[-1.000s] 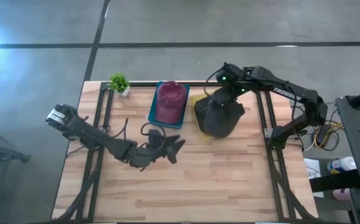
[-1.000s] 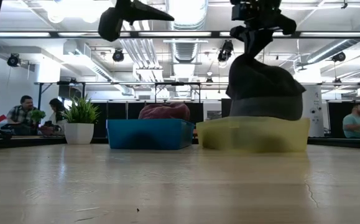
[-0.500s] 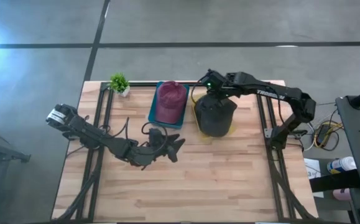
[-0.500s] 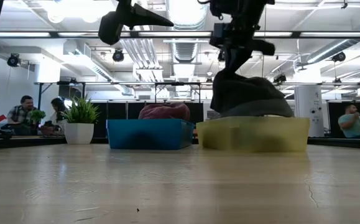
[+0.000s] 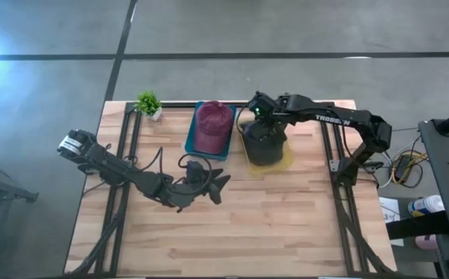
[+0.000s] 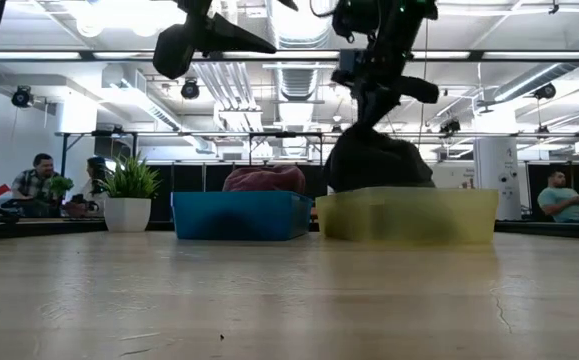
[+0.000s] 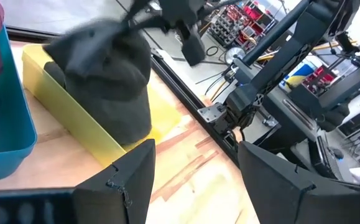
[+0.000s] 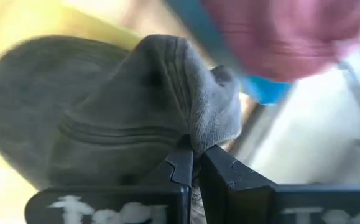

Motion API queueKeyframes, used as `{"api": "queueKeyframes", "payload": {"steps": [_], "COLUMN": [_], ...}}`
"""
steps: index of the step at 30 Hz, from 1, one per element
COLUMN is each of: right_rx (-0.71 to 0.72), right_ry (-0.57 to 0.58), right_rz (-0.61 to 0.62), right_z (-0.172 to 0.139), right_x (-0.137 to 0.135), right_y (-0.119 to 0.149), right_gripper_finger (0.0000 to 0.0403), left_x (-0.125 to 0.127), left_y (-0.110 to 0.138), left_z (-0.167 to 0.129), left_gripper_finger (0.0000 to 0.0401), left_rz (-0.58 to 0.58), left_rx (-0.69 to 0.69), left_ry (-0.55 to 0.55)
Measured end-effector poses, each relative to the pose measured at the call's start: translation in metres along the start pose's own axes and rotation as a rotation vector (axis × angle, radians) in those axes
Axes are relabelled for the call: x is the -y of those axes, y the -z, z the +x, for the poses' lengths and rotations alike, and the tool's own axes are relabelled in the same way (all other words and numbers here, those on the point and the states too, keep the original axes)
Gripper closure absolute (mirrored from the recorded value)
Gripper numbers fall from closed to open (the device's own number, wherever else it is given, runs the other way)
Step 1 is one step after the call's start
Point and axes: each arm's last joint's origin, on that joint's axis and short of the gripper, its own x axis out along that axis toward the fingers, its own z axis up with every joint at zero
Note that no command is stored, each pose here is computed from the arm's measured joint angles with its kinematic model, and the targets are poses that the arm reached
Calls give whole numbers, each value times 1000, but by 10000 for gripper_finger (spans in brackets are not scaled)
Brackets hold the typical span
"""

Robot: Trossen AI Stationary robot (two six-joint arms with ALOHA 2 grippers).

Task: Pick & Place hat
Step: Put the black cap into the yellow bin

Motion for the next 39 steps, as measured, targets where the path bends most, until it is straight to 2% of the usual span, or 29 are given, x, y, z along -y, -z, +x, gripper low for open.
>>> {"api": "queueKeyframes", "payload": {"steps": [5,10,14,19,25,31,36,39], "right_rx": [8,30,47,71,135,164,182,197], "right_ry": [-104,-38,12,10,-58,-114,-68,-31], "right_rz": [56,159,277,389,500,545,557,585], "right_z": [19,33,36,35,33,20,0,-13], "right_x": [-18,-17,-9,-1,-1,-6,-6,-5], "right_y": [5,8,13,21,24,26,32,40], "right_gripper_finger": [394,391,373,327,255,190,157,147], "left_x": [0,0,0,0,3,-4,-23,-37], "left_y": [0,0,0,0,-9,-34,-49,-56], "left_z": [0,0,0,0,7,36,60,77], "left_gripper_finger": [179,179,179,179,179,179,179,179], "left_rz": [1,0,-30,-58,-76,-32,81,90], "left_rx": [-2,-2,-2,-9,3,-57,-30,-71], "left_ry": [1,1,2,9,20,69,-11,-8]}}
